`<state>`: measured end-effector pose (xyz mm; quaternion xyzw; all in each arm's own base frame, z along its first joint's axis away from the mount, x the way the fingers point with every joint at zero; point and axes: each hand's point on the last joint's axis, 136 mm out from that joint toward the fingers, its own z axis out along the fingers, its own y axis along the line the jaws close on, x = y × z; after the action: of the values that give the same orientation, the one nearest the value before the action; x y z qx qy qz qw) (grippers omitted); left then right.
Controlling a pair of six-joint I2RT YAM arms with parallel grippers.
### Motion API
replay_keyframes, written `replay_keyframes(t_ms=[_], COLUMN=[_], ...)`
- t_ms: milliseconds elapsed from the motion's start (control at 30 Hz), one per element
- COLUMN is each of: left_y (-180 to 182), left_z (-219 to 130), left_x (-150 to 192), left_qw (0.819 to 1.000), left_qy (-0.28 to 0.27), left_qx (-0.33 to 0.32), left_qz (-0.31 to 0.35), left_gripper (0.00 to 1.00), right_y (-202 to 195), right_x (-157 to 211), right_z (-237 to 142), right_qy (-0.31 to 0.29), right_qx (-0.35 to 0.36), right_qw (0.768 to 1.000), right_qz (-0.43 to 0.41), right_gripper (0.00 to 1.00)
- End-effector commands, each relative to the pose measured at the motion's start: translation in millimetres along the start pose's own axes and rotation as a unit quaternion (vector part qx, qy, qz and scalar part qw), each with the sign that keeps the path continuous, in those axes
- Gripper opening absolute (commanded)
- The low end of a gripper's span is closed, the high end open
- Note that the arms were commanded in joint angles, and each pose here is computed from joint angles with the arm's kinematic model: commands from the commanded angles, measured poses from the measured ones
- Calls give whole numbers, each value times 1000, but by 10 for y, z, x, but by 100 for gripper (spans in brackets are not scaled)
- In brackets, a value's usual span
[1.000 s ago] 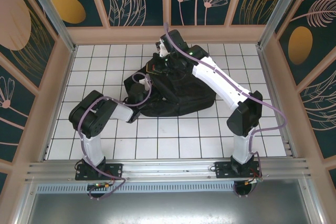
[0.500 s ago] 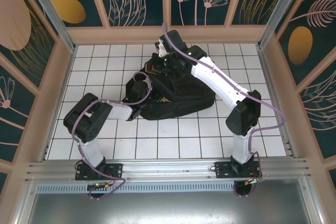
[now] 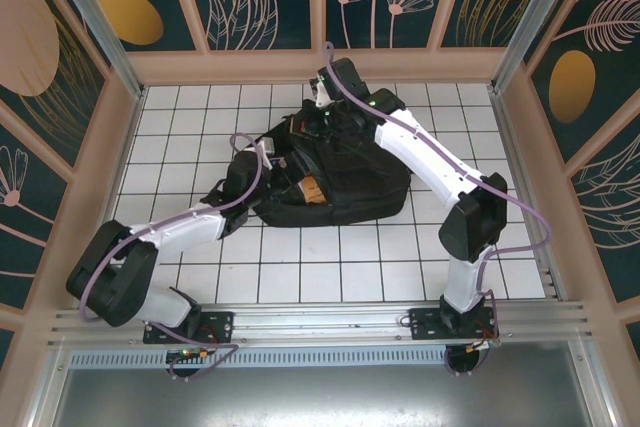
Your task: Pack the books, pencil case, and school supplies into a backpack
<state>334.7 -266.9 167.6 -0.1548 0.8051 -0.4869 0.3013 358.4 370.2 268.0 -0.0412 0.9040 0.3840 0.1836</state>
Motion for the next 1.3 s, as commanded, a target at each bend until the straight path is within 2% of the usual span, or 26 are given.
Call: replay_keyframes(t_ms=[0,167,333,433,500,700,933,1033,1167,1267], left_y=[-113,-92,40,187,261,273,67,0,19,61], left_z=[-161,-389,-756,-1087,-1309,-1623,-1709,-1718,-1643,-1627], left_x=[-118,-282,-433,-611,-726,-992,-1087,-1084,-1010,-1006], left_qw=[999,995,984,966,955,938,935,935,940,938], left_qy=[-27,-63,-109,-167,-206,-244,-257,-250,-221,-217], left_qx=[-4,-54,-118,-175,-196,-236,-222,-216,-217,-226], left_qz=[27,46,78,91,86,71,102,125,144,151], left_gripper=[82,83,85,99,99,99,98,99,99,99], right_y=[-37,-68,-98,-109,-87,41,159,172,253,244], right_x=[-87,-64,-24,5,40,273,477,480,344,280], right_z=[-91,-77,-61,-20,40,447,883,926,751,574], right_qy=[-26,-23,-19,-13,-7,36,70,71,40,19], right_qx=[10,13,15,11,6,-29,-52,-47,-40,-33], right_qw=[999,1000,1000,1000,1000,999,996,996,998,999], right_qz=[-15,-14,-14,-13,-13,7,26,26,11,3], right_gripper=[0,0,0,0,0,0,1,20,47,55])
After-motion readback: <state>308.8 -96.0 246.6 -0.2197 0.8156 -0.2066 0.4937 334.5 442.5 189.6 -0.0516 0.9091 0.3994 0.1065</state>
